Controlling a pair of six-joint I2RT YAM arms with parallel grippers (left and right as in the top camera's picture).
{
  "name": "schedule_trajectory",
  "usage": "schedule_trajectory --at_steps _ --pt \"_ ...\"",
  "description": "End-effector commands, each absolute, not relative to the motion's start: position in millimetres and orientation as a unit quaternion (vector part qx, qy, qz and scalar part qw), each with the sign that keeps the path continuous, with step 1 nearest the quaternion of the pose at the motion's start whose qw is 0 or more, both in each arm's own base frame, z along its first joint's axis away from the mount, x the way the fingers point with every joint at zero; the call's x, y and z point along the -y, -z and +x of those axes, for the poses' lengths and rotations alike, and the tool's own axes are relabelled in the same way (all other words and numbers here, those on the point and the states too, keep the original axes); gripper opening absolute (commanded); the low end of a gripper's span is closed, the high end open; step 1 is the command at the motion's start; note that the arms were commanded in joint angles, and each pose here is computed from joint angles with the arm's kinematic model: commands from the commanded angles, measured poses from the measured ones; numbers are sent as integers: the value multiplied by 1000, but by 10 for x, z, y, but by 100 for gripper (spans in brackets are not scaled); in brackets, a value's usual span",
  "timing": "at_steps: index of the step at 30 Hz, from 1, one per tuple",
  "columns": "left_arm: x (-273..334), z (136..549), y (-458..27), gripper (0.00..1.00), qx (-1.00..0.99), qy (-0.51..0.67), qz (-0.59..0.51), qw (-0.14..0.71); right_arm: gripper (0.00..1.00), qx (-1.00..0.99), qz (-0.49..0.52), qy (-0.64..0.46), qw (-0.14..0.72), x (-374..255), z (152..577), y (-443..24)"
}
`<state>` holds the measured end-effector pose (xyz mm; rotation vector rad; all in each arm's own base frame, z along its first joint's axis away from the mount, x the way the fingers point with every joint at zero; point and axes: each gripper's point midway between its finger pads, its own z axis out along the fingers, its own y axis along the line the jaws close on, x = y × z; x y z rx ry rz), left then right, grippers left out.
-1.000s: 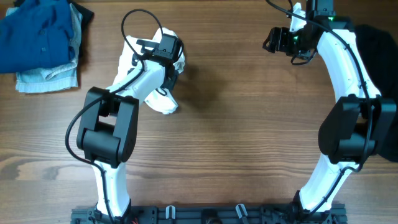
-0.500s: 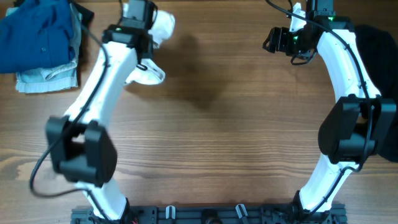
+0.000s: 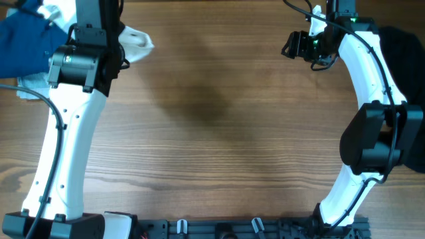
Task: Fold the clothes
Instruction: 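Carry the T-shirt with the left gripper to the top-left clothes stack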
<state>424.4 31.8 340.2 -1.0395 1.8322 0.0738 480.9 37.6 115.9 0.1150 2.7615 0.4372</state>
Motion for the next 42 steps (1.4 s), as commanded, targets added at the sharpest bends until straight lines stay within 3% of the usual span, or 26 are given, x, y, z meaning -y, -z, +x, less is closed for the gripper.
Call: schedule_trajectory --at_steps 1,11,17,21,29,40,41,42 --pt "-800 4131 -3610 4 -620 -34 -569 539 76 -974 39 -159 156 -436 4781 -1051" --pt "-1841 4633 -3245 4 -502 69 -684 525 75 -972 65 -164 155 -436 4799 -1057" --pt "-2291 4625 -2912 4 -512 6 -690 511 75 -971 77 -166 155 -435 4808 -1061" --pt "-2396 4783 -2779 4 -578 -54 -629 518 75 -970 85 -168 156 -441 4816 -1064" --pt "-2537 5003 -2373 4 -593 -90 -615 511 74 -969 79 -170 159 -526 4833 -1073" --pt "-2636 5404 -2104 4 -569 -59 -609 549 73 -967 85 -172 167 -535 4874 -1089" --pt "-2633 5456 -2041 10 -571 -53 -607 550 73 -967 85 -172 167 -535 4878 -1090" --pt "-2627 5524 -1977 40 -572 -44 -604 553 73 -967 85 -172 168 -535 4881 -1092"
